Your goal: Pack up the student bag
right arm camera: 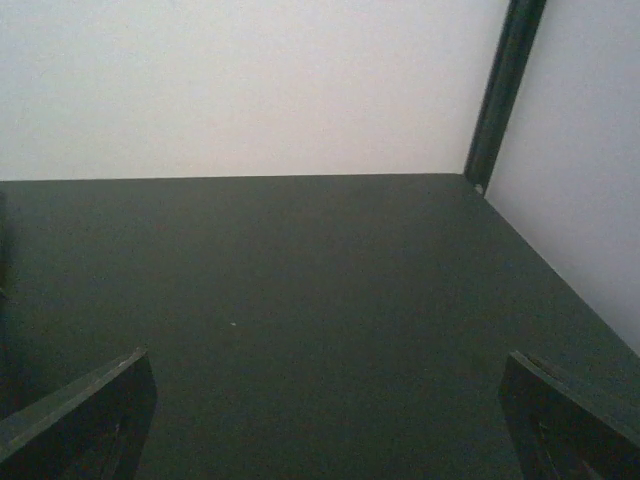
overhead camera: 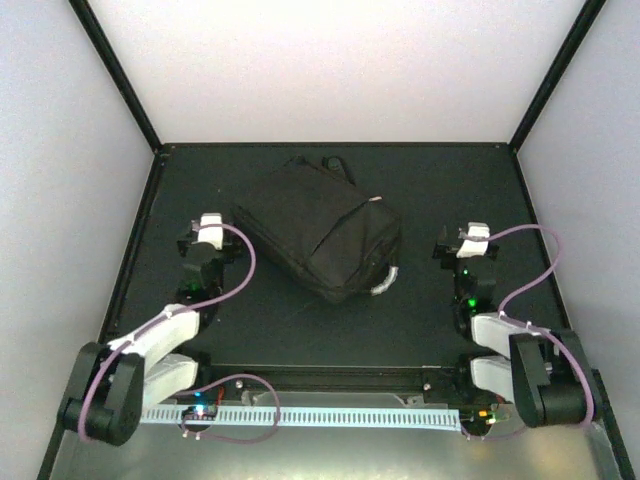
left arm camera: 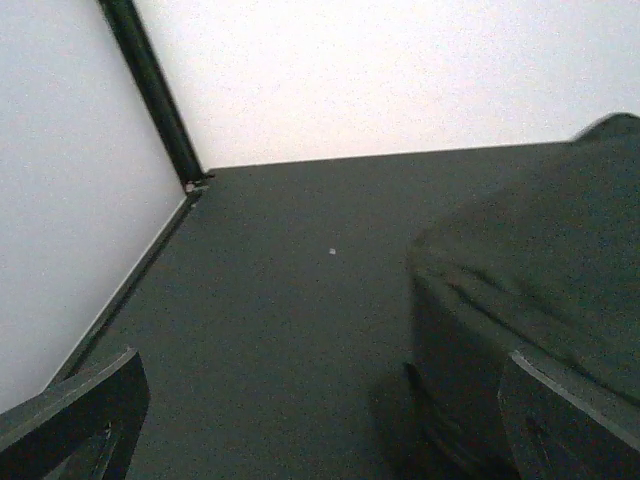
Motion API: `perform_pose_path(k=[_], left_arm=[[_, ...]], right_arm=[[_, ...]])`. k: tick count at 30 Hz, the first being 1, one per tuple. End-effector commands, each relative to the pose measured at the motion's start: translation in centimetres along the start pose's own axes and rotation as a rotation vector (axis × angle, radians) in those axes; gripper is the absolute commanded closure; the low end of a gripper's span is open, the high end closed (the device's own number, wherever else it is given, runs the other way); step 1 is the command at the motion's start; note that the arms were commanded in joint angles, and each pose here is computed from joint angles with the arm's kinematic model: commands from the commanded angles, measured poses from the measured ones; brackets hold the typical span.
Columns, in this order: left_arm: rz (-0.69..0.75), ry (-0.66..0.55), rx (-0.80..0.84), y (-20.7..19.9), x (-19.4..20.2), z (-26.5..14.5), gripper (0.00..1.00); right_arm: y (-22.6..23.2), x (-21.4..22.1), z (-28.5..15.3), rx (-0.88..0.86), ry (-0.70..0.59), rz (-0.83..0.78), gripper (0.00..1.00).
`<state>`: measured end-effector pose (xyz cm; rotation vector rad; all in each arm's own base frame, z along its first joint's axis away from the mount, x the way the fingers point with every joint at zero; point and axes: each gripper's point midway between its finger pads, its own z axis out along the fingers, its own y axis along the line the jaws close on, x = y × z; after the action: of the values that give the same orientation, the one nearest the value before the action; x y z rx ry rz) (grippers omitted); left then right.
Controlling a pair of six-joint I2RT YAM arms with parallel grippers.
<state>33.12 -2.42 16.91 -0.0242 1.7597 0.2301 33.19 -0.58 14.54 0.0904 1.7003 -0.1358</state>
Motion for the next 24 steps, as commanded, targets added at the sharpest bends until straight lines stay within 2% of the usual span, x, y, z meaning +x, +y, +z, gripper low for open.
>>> perform_pose_path(k=[1, 5, 7, 8, 10, 11, 13, 14, 16, 20, 24], left_arm=[[-0.108, -0.085, 0.014, 1.9, -1.1, 2.1, 0.01], [-0.104, -0.094, -0.001, 3.1, -1.2, 3.5, 0.01], [-0.100, -0.086, 0.003, 3.5, -1.0, 3.9, 0.02], [-0.110, -0.095, 0.005, 3.7, -0.6, 3.9, 0.02], [-0.112, -0.125, 0.050, 2.9, 0.1, 3.9, 0.03], [-0.085, -0.127, 0.071, 2.5, 0.6, 4.1, 0.04], [-0.047, -0.161, 0.113, 1.6, 0.4, 4.6, 0.04], [-0.043, -0.156, 0.119, 1.4, 0.1, 4.9, 0.03], [-0.061, -0.053, 0.114, 1.4, 1.2, 5.7, 0.01], [-0.057, -0.089, 0.114, 1.5, 0.8, 5.6, 0.01], [-0.069, -0.054, 0.113, 1.5, 0.9, 5.8, 0.01]], right_arm=[[0.5, -3.6, 1.3, -0.043, -0.141, -0.006, 0.03], [1.1, -2.8, 2.4, -0.078, -0.172, -0.011, 0.04], [1.5, -1.7, 3.6, -0.096, -0.061, -0.030, 0.04], [1.7, -1.8, 3.9, -0.107, -0.072, -0.031, 0.05], [1.4, -1.9, 3.9, -0.093, -0.072, -0.026, 0.05], [1.5, -1.7, 4.1, -0.097, -0.051, -0.028, 0.00], [1.4, -1.9, 3.9, -0.094, -0.074, -0.025, 0.00], [1.4, -1.8, 4.0, -0.093, -0.063, -0.026, 0.01], [1.5, -1.7, 4.1, -0.097, -0.057, -0.026, 0.01], [1.4, -1.7, 4.1, -0.096, -0.055, -0.026, 0.01], [1.5, -1.7, 4.1, -0.096, -0.055, -0.026, 0.00]])
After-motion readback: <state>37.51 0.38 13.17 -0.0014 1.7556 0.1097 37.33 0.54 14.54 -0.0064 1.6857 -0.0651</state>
